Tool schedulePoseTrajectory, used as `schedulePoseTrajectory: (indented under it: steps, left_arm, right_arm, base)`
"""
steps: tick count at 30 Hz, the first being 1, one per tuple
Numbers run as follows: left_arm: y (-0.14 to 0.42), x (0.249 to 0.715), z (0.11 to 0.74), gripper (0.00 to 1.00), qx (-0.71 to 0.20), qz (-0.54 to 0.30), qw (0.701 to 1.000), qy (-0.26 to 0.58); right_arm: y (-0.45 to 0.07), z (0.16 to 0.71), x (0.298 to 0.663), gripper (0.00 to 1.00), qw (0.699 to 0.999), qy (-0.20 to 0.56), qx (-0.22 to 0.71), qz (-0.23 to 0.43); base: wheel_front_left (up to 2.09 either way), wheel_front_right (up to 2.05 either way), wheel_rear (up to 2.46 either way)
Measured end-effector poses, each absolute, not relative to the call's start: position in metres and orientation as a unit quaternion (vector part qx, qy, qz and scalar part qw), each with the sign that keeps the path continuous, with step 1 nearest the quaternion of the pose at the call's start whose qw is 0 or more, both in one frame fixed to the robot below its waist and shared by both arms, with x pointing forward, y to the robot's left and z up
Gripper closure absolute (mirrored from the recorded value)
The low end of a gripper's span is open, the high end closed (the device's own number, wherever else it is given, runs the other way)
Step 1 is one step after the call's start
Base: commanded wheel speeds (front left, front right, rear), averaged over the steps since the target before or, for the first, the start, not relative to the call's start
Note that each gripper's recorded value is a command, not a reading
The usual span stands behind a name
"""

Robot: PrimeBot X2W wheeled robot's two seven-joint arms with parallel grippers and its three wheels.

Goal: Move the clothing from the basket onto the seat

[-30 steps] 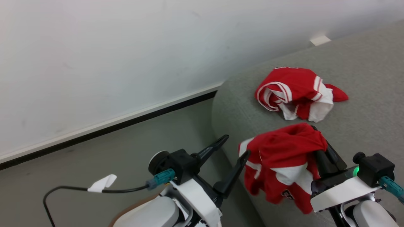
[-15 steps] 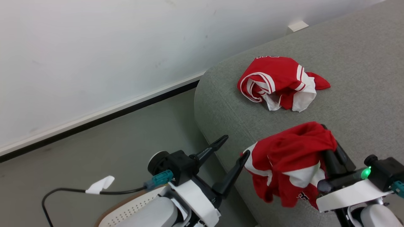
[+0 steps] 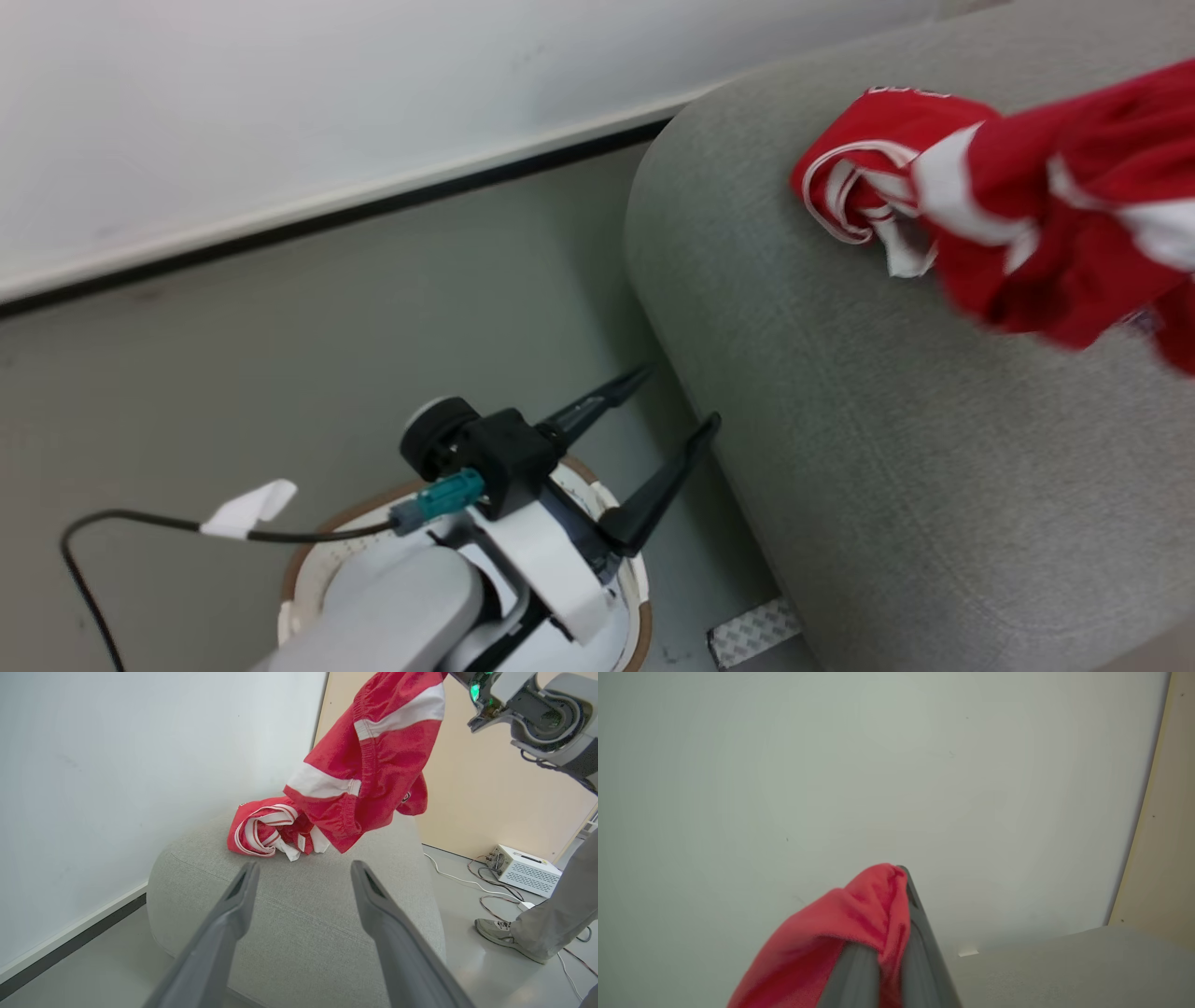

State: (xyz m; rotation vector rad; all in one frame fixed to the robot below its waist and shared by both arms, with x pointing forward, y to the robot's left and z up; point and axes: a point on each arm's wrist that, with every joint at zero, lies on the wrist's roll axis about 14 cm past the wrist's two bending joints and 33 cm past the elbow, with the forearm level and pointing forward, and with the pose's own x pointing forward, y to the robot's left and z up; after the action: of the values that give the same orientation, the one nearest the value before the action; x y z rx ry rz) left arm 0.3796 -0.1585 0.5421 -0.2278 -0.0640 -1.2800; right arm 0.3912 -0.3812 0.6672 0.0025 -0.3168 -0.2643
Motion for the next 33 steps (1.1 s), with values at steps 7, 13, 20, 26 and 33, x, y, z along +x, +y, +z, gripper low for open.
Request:
schedulePoseTrajectory:
  steps: [7,13,20,26,33]
  left_arm:
    - [-0.131,0.414,0.503,0.00,-0.109,-0.569,0.815,0.006]
    - [-0.111,0.438,0.472,0.00,-0.115,-0.548,0.828,0.030]
    - [-0.089,0.454,0.441,0.00,-0.121,-0.521,0.843,0.057]
    - [-0.076,0.459,0.433,0.00,-0.119,-0.501,0.855,0.065]
    - [-0.076,0.460,0.443,0.00,-0.115,-0.498,0.858,0.054]
  right_arm:
    - [-0.427,0.689,0.436,1.00,0.970,-0.144,-0.056,-0.185]
    - [-0.445,0.637,0.489,1.00,0.972,-0.049,-0.088,-0.212]
    - [-0.459,0.515,0.516,1.00,0.943,0.189,-0.162,-0.219]
    - [-0.449,0.453,0.511,0.95,0.914,0.312,-0.151,-0.210]
    - [-0.446,0.459,0.506,0.07,0.909,0.327,-0.148,-0.210]
  base:
    - [0.00,0.00,0.00]
    - [0.00,0.00,0.00]
    - [0.00,0.00,0.00]
    - [0.00,0.00,0.00]
    - [0.00,0.00,0.00]
